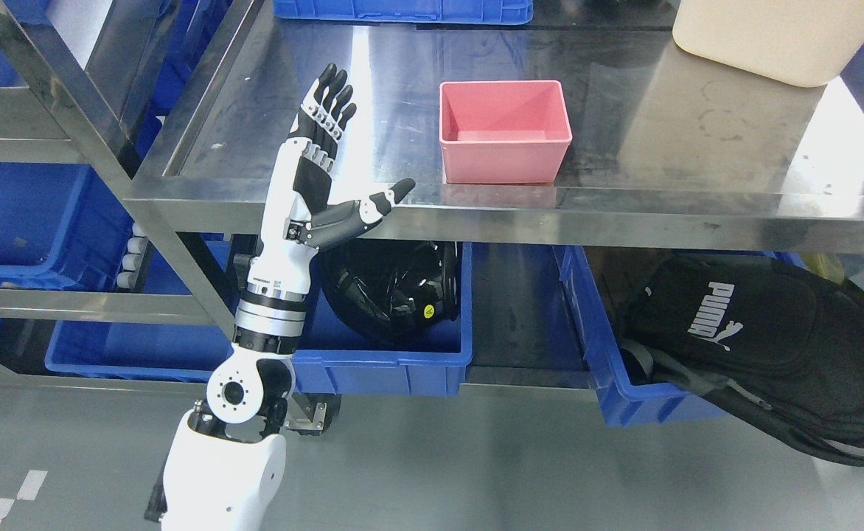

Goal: Place storage box into left shelf container
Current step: 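Reach the left hand forward over the shelf toward the pink box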

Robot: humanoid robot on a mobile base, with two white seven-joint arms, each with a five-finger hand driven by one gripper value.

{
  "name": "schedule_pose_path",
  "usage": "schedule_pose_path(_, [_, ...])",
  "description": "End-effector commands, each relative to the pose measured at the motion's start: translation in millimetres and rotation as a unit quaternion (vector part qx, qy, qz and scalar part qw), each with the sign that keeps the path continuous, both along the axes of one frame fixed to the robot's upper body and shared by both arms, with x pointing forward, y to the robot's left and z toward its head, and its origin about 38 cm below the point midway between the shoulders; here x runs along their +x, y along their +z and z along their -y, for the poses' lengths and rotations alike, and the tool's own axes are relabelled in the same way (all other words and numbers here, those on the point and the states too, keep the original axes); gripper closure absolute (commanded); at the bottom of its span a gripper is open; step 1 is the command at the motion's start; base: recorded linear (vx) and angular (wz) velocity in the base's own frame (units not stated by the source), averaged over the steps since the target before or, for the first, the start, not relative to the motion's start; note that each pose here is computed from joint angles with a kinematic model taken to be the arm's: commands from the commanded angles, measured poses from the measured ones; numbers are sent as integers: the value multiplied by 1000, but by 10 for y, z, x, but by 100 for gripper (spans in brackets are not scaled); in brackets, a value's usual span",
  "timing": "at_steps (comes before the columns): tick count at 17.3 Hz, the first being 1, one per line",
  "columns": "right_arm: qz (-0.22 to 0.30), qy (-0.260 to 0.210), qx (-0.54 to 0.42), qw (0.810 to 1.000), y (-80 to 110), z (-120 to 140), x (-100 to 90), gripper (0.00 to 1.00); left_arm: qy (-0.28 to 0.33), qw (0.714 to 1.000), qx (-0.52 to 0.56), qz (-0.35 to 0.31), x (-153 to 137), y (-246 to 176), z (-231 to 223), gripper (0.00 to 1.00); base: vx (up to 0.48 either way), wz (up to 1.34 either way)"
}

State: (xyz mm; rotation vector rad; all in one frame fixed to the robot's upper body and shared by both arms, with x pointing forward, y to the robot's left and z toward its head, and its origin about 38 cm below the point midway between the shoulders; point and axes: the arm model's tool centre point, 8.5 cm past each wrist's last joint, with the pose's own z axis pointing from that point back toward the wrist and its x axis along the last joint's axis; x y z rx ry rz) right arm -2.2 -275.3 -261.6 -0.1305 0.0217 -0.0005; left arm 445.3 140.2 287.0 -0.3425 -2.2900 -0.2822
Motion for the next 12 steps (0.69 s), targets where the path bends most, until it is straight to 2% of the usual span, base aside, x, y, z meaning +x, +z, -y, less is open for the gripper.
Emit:
schedule_pose_path(1, [4, -1, -9, 1000, 8, 113, 1, 0, 55, 998, -12, -24, 94, 5, -451, 0, 0, 0])
schedule_pose_path(4, [4, -1, -9, 1000, 8, 113, 1, 0, 52, 999, -11, -4, 127, 179, -456, 0, 0, 0])
schedule_pose_path(7, [4, -1, -9, 1000, 8, 113, 1, 0, -26, 993, 95, 64, 189, 755, -288, 0, 0, 0])
schedule_pose_path(9, [4, -1, -9, 1000, 8, 113, 1, 0, -83, 967, 227, 81, 248, 1061, -145, 0, 0, 0])
schedule_pose_path(12, [4, -1, -9, 1000, 8, 113, 1, 0, -129, 924, 357, 46, 366, 1388, -116, 0, 0, 0])
